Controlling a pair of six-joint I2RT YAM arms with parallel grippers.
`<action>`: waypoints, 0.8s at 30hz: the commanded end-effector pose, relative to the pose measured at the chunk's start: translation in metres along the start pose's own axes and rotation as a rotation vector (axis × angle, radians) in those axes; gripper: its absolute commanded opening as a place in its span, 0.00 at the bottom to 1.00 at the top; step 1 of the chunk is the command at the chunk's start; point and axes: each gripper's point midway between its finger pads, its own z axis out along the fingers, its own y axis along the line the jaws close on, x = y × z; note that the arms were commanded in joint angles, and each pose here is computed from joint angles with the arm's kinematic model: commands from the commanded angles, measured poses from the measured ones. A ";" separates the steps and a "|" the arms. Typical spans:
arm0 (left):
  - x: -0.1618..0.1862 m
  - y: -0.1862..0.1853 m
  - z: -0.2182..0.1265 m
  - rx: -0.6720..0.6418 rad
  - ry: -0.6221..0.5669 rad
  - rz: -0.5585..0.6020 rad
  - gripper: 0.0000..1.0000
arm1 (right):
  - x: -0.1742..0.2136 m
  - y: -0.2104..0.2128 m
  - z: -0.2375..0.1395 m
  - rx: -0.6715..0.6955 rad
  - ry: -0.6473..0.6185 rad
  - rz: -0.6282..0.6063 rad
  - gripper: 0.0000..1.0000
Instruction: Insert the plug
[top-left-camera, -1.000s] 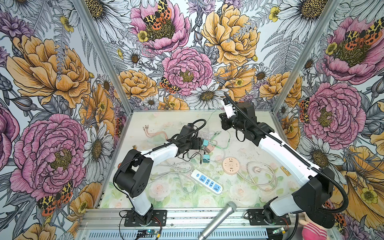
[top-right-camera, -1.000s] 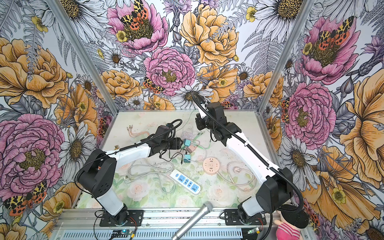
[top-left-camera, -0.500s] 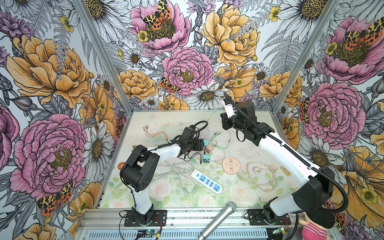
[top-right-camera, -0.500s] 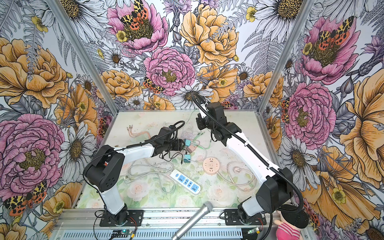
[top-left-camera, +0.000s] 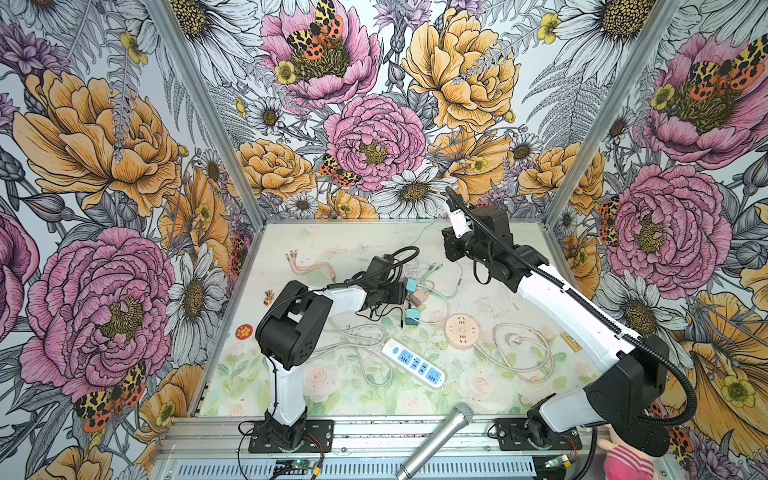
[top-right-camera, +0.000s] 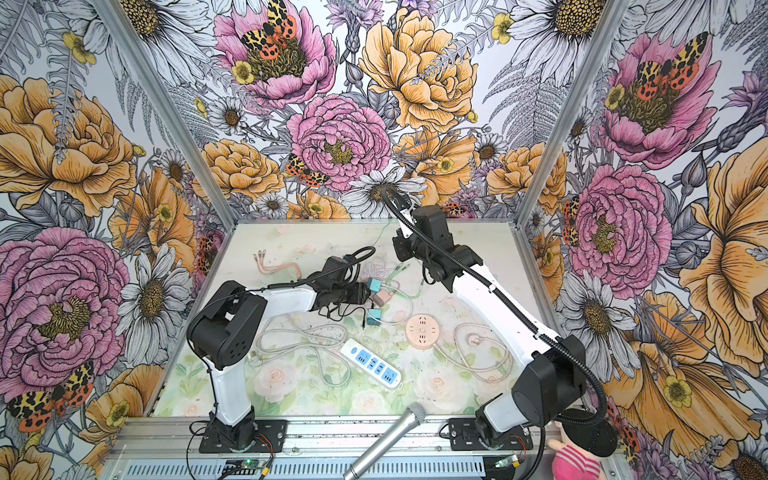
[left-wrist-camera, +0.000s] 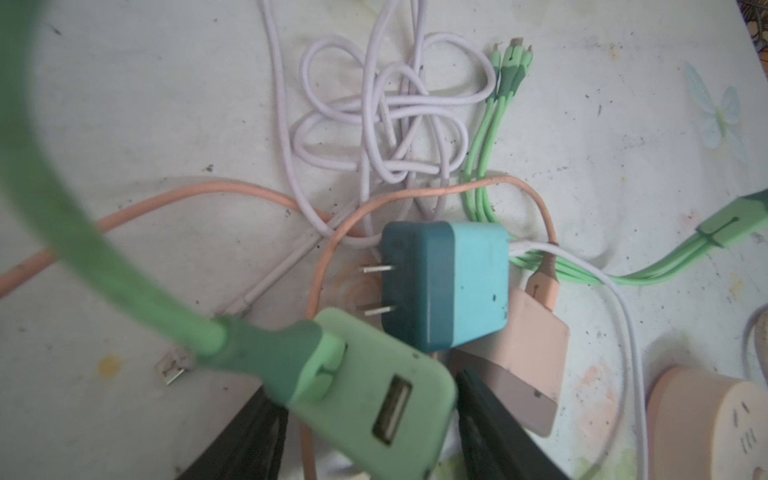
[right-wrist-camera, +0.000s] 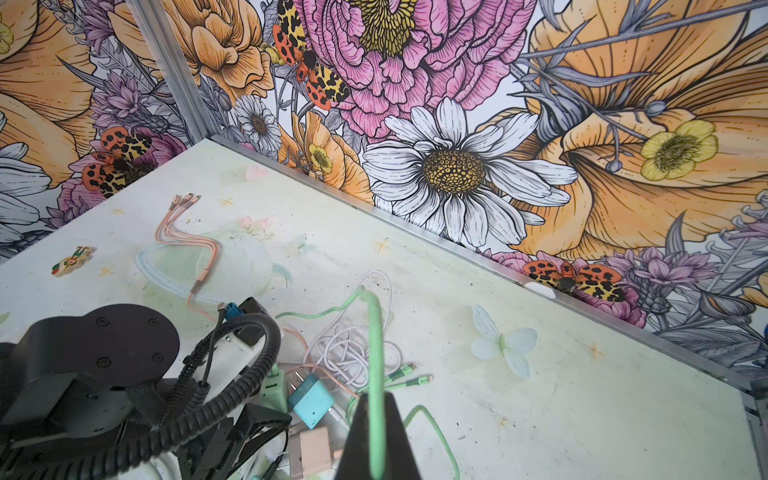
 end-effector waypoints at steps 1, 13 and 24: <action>-0.025 -0.003 -0.014 -0.009 -0.074 0.032 0.65 | -0.006 -0.002 -0.011 0.024 -0.021 -0.017 0.00; -0.027 -0.008 -0.020 -0.066 -0.053 0.095 0.68 | 0.002 -0.001 -0.007 0.017 -0.003 -0.013 0.00; -0.024 -0.012 -0.002 -0.017 -0.014 0.072 0.67 | 0.006 -0.004 -0.008 0.033 0.004 -0.018 0.00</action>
